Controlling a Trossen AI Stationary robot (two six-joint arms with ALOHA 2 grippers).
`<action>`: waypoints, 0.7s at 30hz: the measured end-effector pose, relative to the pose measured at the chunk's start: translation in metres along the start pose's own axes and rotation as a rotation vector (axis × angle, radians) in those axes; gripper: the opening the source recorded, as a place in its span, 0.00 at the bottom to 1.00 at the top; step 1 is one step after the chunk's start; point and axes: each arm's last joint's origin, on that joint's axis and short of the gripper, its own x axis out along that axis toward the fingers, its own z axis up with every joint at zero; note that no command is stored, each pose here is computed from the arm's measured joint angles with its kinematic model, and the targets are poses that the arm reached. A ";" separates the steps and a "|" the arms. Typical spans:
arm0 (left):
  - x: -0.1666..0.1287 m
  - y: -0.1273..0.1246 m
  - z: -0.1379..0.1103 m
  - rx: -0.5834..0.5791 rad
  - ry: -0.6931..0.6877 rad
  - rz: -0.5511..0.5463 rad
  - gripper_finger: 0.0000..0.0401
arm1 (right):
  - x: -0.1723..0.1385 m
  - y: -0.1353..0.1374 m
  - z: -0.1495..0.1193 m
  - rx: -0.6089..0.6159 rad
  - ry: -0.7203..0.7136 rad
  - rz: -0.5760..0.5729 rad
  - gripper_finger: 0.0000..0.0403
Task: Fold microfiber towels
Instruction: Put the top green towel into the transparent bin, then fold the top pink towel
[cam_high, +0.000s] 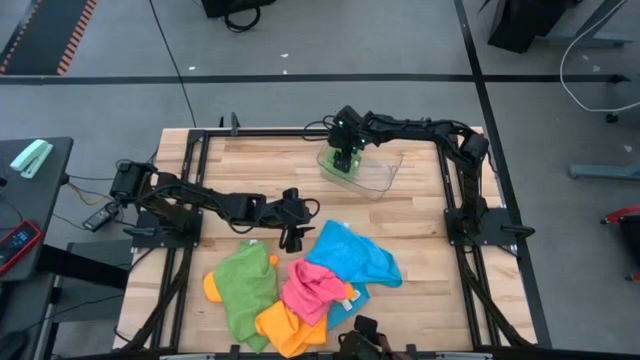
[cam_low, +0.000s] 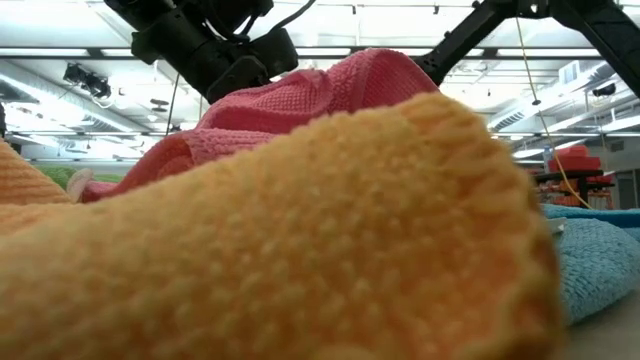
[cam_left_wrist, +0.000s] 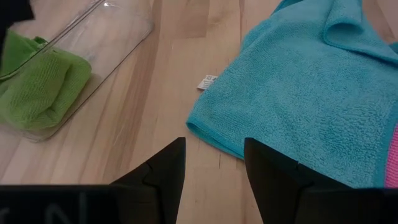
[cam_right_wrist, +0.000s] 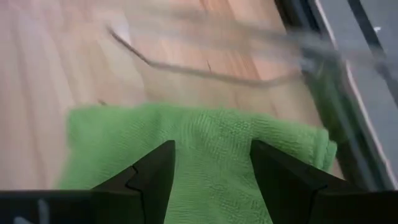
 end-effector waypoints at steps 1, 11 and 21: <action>0.000 0.000 0.000 0.000 0.001 0.000 0.43 | 0.001 -0.001 -0.003 0.008 0.014 0.001 0.54; 0.000 0.000 0.000 0.001 0.001 0.000 0.43 | 0.001 -0.006 -0.008 0.057 0.050 -0.039 0.54; 0.000 0.000 0.000 0.001 0.004 0.000 0.43 | -0.021 -0.005 0.005 0.057 0.043 -0.047 0.54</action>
